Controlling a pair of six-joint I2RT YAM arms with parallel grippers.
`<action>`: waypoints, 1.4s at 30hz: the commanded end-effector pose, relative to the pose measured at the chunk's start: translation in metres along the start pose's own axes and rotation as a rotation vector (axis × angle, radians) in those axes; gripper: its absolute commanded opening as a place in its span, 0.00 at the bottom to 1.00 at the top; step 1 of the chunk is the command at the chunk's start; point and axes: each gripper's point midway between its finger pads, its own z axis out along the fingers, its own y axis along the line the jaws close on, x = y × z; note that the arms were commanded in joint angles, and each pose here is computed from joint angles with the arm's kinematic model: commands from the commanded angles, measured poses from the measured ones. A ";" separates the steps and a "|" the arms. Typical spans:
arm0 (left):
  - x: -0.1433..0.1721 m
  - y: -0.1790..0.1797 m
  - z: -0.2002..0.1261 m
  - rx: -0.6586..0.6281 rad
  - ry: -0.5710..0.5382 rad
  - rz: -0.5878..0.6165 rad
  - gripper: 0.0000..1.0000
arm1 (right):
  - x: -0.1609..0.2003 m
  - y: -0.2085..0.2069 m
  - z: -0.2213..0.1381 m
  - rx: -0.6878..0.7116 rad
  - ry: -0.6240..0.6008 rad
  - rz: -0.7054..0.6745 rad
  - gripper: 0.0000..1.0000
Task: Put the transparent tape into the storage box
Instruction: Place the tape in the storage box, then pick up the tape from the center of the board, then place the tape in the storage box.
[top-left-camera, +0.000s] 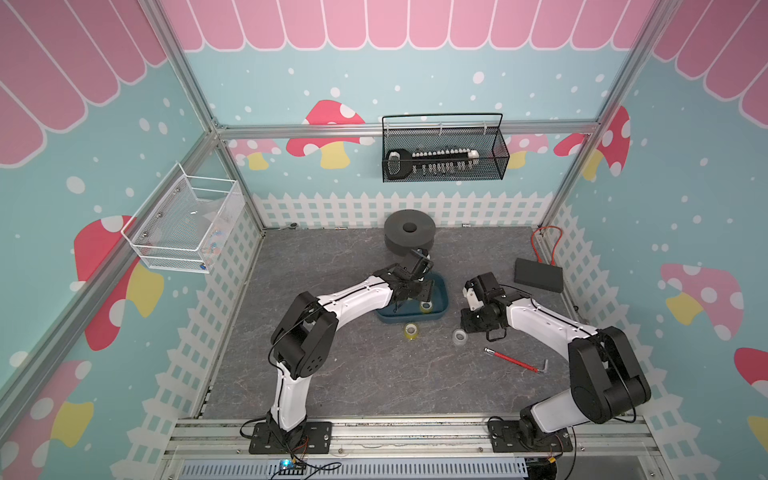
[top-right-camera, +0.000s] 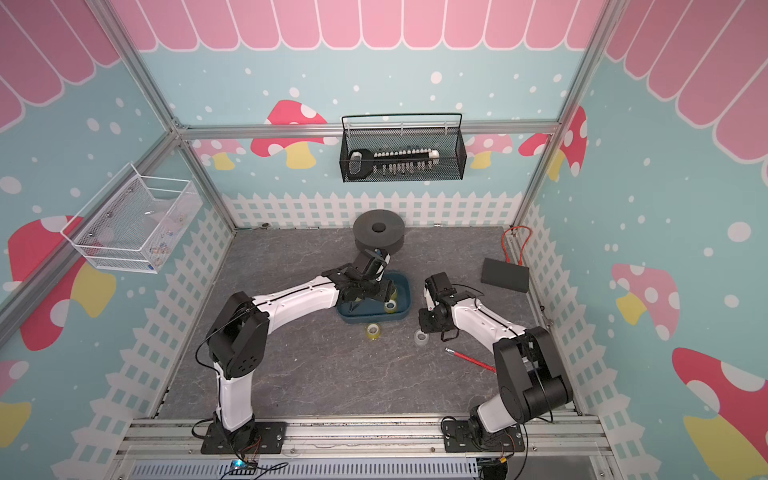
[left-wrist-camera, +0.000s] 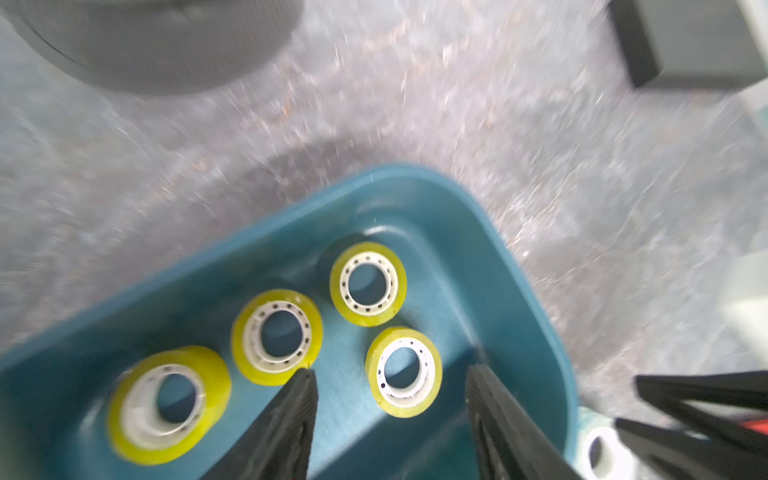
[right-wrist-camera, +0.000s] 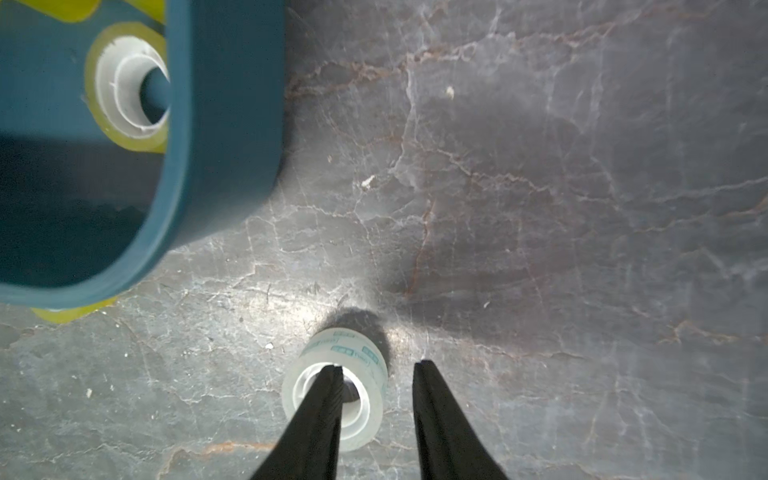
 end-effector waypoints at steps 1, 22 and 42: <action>-0.026 0.004 -0.026 -0.009 -0.087 -0.032 0.63 | 0.011 0.000 0.003 -0.009 0.019 0.003 0.36; -0.034 0.023 -0.076 -0.019 -0.175 -0.093 0.70 | 0.026 0.003 0.018 -0.007 0.040 0.011 0.17; -0.010 0.063 -0.123 -0.078 -0.273 -0.178 0.75 | -0.089 0.025 -0.095 0.062 -0.209 -0.082 0.00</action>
